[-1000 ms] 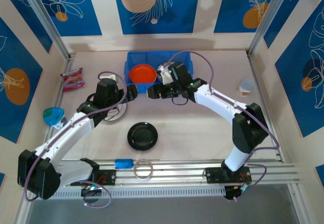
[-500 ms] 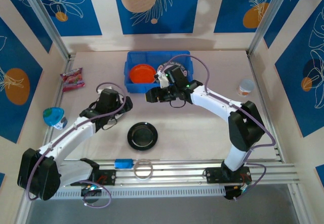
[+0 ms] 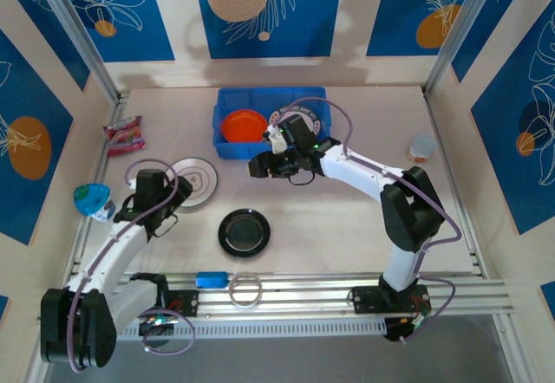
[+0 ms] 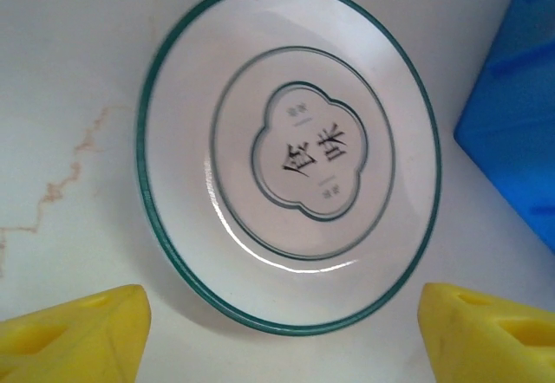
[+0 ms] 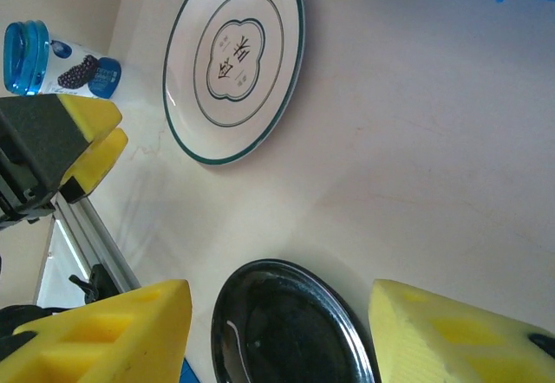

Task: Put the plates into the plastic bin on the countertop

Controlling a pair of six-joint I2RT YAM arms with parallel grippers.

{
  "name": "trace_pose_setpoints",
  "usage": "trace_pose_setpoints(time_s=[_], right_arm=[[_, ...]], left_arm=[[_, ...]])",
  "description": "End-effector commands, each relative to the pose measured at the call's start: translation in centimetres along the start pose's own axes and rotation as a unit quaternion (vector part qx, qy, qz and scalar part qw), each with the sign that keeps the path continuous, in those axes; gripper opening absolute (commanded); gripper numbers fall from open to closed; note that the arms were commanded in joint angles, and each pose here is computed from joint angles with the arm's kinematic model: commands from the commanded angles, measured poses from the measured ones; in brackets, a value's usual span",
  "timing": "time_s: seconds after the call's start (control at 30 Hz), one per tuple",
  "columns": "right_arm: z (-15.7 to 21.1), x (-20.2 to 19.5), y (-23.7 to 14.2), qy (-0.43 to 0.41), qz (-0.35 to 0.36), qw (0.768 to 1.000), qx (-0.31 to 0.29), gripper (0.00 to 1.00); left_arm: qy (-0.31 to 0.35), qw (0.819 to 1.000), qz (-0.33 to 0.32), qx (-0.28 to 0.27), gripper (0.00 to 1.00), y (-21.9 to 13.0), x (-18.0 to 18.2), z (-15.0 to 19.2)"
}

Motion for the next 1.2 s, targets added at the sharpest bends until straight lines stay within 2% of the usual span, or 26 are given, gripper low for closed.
trace_pose_setpoints(time_s=[0.0,0.17,0.23,0.87,1.17], right_arm=[[-0.7,0.5,-0.3,0.014,-0.017,1.000,0.007,0.57],[-0.9,0.1,-0.2,0.026,-0.021,0.999,0.011,0.56],[-1.0,0.0,-0.1,0.032,-0.022,0.999,0.012,0.56],[-1.8,-1.0,0.7,0.056,-0.024,0.998,0.022,0.54],[-2.2,-1.0,1.0,0.059,-0.030,0.997,0.028,0.52]], left_arm=[[-0.047,0.998,0.033,0.011,0.75,0.3,0.3,0.2],[-0.090,0.995,0.048,0.020,0.58,1.2,1.3,0.4],[-0.094,0.994,0.046,0.023,0.56,1.4,1.5,0.4],[-0.098,0.993,0.027,0.055,0.50,3.2,2.8,1.7],[-0.092,0.994,0.022,0.054,0.43,4.2,3.0,1.6]])
Point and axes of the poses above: each hand's point on the last joint's axis, 136 mm out from that joint toward the fingers, its own y axis out along the fingers, its own x axis along the line the jaws close on, z = x × y, the point moved 3 cm from there along -y, back along the fingers, and after that the axes turned 5 degrees about y, right-handed, at the moved point
